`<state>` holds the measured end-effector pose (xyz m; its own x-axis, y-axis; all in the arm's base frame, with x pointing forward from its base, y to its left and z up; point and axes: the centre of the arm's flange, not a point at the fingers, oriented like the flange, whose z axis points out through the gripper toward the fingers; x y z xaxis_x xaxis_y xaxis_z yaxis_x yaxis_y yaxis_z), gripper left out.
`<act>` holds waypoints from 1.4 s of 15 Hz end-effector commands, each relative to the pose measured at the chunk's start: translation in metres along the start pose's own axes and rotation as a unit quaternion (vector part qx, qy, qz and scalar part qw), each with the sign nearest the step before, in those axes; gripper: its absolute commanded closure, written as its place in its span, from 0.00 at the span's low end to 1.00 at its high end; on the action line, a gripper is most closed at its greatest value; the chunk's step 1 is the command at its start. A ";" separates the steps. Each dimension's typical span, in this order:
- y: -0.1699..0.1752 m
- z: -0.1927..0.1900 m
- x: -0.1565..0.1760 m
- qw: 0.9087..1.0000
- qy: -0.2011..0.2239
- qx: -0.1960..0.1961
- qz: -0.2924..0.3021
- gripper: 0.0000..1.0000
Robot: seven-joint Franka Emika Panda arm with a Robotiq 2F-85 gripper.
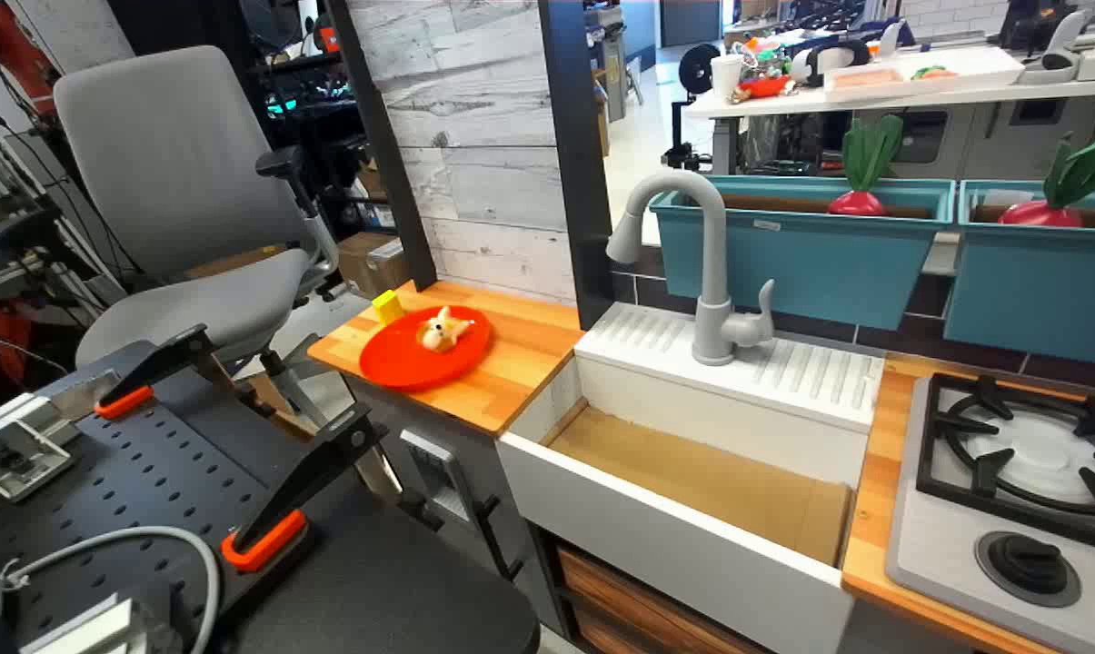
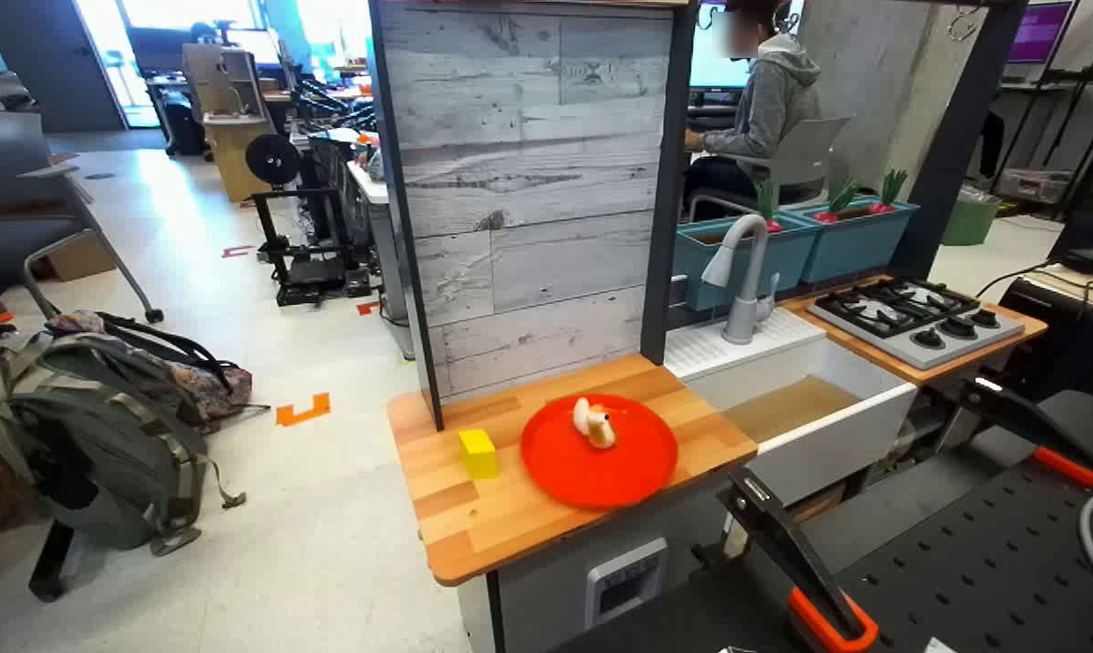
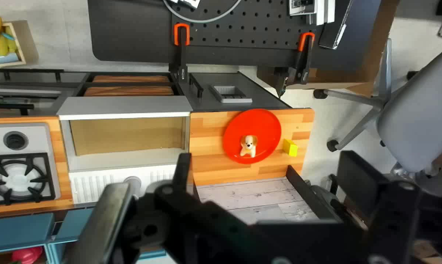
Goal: Move the tap nozzle to the right
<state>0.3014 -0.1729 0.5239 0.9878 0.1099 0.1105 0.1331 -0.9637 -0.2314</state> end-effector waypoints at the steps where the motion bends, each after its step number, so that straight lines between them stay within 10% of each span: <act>1: 0.000 0.000 0.000 1.000 0.001 0.000 0.000 0.00; 16: 0.000 -0.001 0.000 1.000 0.001 0.000 0.000 0.00; 21: 0.019 0.029 0.050 0.998 0.025 0.008 0.049 0.00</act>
<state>0.3166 -0.1741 0.5148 0.9901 0.0651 0.1241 0.0939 -0.9655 -0.2430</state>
